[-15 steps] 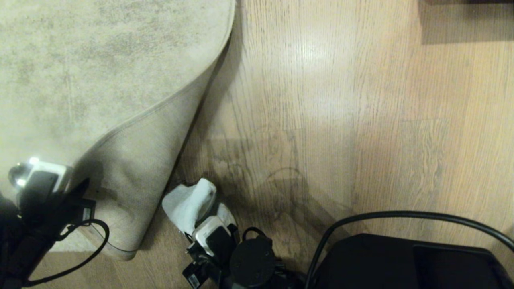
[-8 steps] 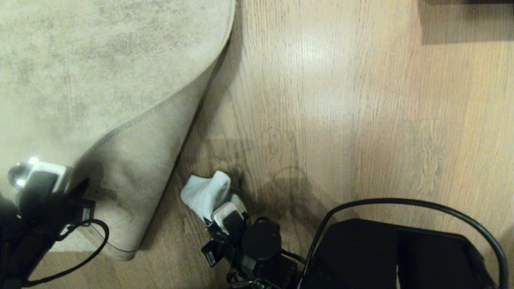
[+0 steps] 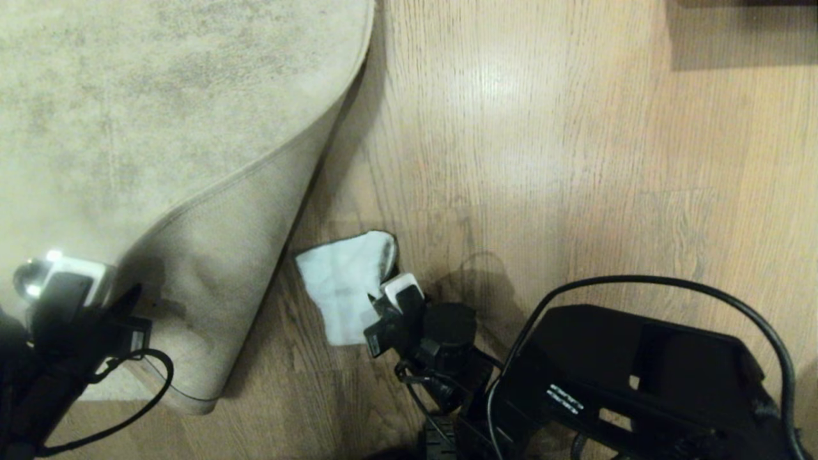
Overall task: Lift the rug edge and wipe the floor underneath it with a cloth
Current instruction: Wipe the floor under the carpet with a rag
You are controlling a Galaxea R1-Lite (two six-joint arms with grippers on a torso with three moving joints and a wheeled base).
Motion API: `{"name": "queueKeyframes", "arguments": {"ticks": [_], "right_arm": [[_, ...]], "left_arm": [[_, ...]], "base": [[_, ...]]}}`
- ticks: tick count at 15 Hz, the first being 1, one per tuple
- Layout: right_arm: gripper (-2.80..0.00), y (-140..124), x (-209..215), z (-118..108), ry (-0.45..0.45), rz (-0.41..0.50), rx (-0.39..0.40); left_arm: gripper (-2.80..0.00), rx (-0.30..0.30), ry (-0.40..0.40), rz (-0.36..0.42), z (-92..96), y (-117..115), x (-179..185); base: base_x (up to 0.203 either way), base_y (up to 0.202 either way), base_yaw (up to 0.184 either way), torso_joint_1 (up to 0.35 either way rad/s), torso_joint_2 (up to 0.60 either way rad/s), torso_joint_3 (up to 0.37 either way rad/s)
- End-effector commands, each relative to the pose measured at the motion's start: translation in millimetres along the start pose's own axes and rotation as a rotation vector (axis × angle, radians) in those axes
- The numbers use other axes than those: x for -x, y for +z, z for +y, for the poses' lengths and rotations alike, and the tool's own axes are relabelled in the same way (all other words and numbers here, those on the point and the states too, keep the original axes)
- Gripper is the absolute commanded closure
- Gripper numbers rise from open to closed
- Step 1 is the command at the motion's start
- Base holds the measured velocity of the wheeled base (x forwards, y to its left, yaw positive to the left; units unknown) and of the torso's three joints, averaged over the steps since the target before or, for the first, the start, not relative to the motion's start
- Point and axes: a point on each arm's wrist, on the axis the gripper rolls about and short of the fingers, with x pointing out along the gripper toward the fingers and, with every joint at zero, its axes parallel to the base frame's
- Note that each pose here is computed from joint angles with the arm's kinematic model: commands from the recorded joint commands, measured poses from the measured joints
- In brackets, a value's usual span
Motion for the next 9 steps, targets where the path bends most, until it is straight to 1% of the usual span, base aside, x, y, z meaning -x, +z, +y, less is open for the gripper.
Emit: {"name": "queueKeyframes", "arguments": {"ticks": [1,3,5,7,9], "right_arm": [[0.00,28,-3,-27,-0.059,-0.060,-0.008],[0.00,52,-1,-45,-0.097,-0.095,0.002],[0.00,83,7,-67,-0.137,-0.127,0.014],[0.00,116,20,-89,-0.179,-0.156,0.018],[0.00,148,39,-112,-0.223,-0.164,0.024]], "left_arm": [[0.00,-0.002,0.002,-0.008,0.1,1,0],[0.00,-0.002,0.003,-0.007,0.3,1,0],[0.00,-0.002,0.003,-0.009,0.2,1,0],[0.00,-0.002,0.002,-0.009,0.1,1,0],[0.00,-0.002,0.000,-0.010,-0.1,1,0]], "base": [[0.000,0.000,0.000,0.000,0.00,0.000],[0.000,0.000,0.000,0.000,0.00,0.000],[0.000,0.000,0.000,0.000,0.00,0.000],[0.000,0.000,0.000,0.000,0.00,0.000],[0.000,0.000,0.000,0.000,0.00,0.000]]}}
